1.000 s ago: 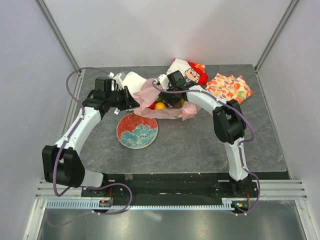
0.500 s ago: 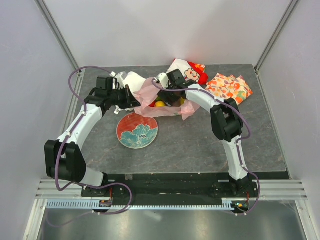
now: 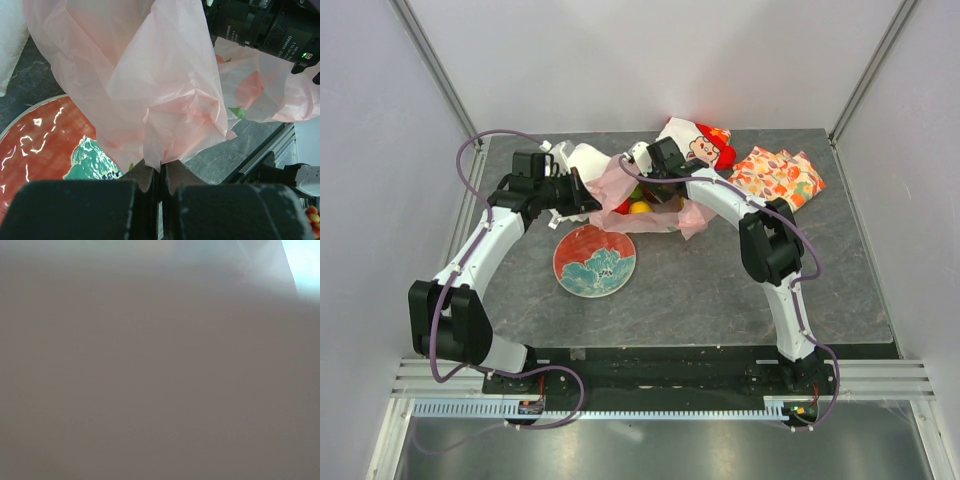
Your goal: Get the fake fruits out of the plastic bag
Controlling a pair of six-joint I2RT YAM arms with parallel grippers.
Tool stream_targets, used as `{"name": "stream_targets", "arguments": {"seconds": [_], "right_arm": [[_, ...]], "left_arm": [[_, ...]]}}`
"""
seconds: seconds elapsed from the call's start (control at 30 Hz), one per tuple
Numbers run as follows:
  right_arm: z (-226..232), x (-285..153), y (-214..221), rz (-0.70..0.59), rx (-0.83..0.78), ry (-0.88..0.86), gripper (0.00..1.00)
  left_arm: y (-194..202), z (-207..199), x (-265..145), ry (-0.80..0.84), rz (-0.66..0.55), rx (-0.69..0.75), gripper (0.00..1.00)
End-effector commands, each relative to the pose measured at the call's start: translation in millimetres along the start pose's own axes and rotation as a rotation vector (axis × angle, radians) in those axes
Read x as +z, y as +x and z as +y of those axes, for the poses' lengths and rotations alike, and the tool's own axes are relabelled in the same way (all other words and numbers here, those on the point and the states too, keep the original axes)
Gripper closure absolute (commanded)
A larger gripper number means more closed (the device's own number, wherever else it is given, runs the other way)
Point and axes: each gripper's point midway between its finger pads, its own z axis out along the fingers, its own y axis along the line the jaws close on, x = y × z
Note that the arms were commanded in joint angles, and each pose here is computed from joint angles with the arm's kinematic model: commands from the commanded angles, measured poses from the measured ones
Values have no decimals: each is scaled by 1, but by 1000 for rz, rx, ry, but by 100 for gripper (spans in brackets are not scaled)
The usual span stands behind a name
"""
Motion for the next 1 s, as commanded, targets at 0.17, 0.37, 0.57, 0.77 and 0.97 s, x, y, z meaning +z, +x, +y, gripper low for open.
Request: {"name": "stream_targets", "arguments": {"seconds": [0.17,0.37,0.57,0.77,0.97], "right_arm": [[-14,-41,-30,-84,2,24,72],[-13,-86,-36,-116,3,-7,47],[-39,-93,-19,-60,-11,53,47],[-71,-82,54,142,34,91,63],[-92,-155,119,249,41,169,68]], "left_arm": [[-25,-15,-4,42,-63,71,98],[-28,-19,-8,52,-69,91,98],[-25,-16,-5,46,-59,97,98],[-24,-23,-16,53,-36,131,98],[2,-40,-43,86,-15,194,98]]}}
